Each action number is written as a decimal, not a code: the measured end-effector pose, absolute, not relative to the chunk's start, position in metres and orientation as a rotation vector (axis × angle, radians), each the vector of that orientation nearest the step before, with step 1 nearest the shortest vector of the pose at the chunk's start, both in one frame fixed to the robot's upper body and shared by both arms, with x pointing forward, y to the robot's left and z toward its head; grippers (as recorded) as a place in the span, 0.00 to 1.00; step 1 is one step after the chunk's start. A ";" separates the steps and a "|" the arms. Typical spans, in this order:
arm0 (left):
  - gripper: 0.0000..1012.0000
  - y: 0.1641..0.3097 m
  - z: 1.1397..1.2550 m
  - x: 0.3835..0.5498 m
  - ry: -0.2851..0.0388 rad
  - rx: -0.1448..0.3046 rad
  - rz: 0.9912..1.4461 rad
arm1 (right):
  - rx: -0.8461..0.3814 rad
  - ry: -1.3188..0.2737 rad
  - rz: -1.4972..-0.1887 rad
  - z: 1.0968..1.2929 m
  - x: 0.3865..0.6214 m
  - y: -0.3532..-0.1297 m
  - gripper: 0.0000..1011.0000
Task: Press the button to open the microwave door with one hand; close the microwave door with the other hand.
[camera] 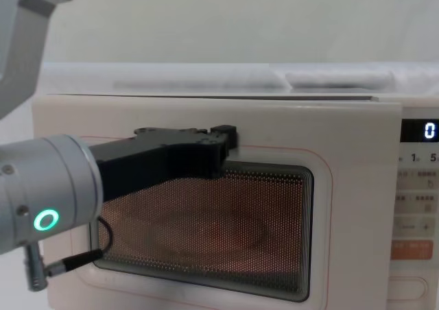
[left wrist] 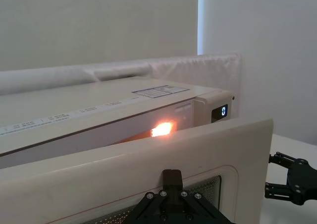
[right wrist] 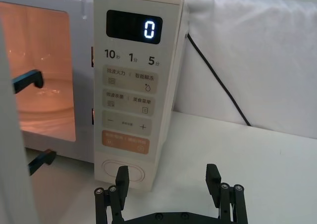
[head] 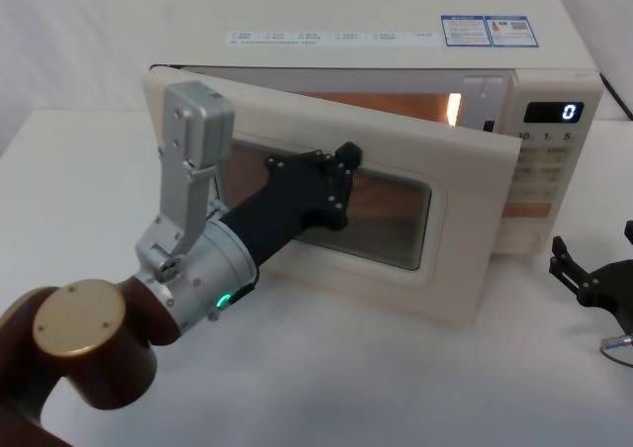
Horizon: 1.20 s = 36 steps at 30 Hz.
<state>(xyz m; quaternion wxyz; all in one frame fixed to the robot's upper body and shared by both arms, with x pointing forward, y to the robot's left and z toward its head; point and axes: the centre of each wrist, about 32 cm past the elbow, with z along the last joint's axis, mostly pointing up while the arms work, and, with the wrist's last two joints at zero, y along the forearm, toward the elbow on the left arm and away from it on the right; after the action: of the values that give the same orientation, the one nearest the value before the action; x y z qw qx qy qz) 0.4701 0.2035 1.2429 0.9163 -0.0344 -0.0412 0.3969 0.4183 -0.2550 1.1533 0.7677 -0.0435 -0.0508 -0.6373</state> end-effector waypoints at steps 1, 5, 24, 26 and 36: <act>0.00 0.203 1.243 0.471 -0.085 -0.070 0.817 | -0.094 -0.110 -1.384 1.153 0.418 -0.255 0.99; 0.00 0.199 1.243 0.477 -0.090 -0.064 0.820 | -0.094 -0.110 -1.384 1.153 0.418 -0.255 0.99; 0.00 0.190 1.244 0.499 -0.129 -0.031 0.833 | -0.094 -0.110 -1.384 1.153 0.418 -0.255 0.99; 0.00 0.188 1.244 0.502 -0.133 -0.029 0.840 | -0.094 -0.110 -1.384 1.153 0.418 -0.255 0.99; 0.00 0.182 1.248 0.511 -0.143 -0.036 0.862 | -0.094 -0.110 -1.384 1.153 0.418 -0.255 0.99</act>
<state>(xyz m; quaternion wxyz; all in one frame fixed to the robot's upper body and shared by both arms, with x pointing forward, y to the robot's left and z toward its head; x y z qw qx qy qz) 0.5111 0.1820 1.2483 0.9060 -0.0175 -0.0691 0.4173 0.4182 -0.2550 1.1533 0.7677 -0.0435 -0.0507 -0.6373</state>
